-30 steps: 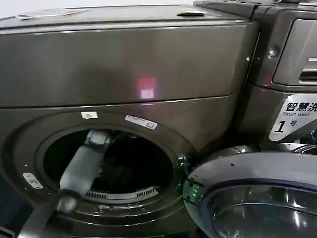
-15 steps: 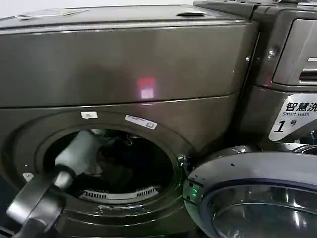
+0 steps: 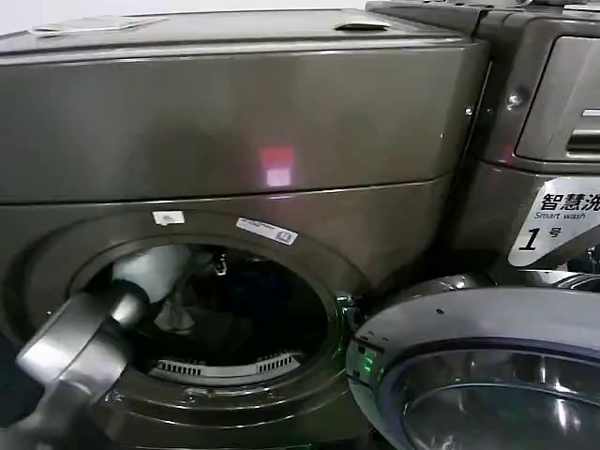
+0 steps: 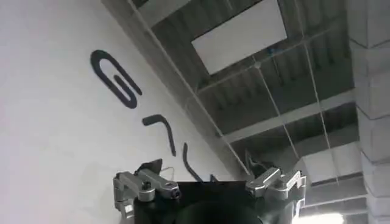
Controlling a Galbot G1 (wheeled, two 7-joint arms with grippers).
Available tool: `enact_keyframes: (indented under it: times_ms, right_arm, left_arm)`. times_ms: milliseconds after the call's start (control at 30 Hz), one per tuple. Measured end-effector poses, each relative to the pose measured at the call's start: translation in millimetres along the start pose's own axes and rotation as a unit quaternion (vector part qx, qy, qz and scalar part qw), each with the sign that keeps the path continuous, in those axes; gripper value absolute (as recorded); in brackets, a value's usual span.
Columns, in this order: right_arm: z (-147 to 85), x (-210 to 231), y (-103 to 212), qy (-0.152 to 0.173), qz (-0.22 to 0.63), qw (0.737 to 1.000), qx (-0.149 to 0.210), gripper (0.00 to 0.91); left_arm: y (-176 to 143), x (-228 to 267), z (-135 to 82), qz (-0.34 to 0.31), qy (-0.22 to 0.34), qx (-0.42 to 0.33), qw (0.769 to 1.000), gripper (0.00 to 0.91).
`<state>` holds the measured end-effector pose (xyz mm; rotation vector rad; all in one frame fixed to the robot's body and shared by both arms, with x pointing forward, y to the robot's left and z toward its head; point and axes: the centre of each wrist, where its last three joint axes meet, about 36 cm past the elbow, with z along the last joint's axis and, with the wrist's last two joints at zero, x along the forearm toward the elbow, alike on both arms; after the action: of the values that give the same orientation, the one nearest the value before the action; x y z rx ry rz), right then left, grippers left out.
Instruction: Grasp the clothes from the dryer.
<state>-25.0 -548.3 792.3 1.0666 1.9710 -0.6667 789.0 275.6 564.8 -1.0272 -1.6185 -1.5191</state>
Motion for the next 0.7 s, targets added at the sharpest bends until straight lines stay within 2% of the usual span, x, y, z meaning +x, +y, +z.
enact_keyframes:
  times_ms: [367, 700]
  right_arm:
    - [3.9, 1.6, 1.8, 0.002, 0.000, 1.000, -0.003, 0.907]
    - [3.0, 0.8, 2.1, 0.002, -0.002, 1.000, 0.000, 0.907]
  left_arm:
    - [-4.4, -9.3, 5.5, 0.025, 0.086, -0.048, 0.995, 0.907]
    - [-19.8, -31.0, 2.2, 0.053, 0.108, -0.062, 0.991, 0.907]
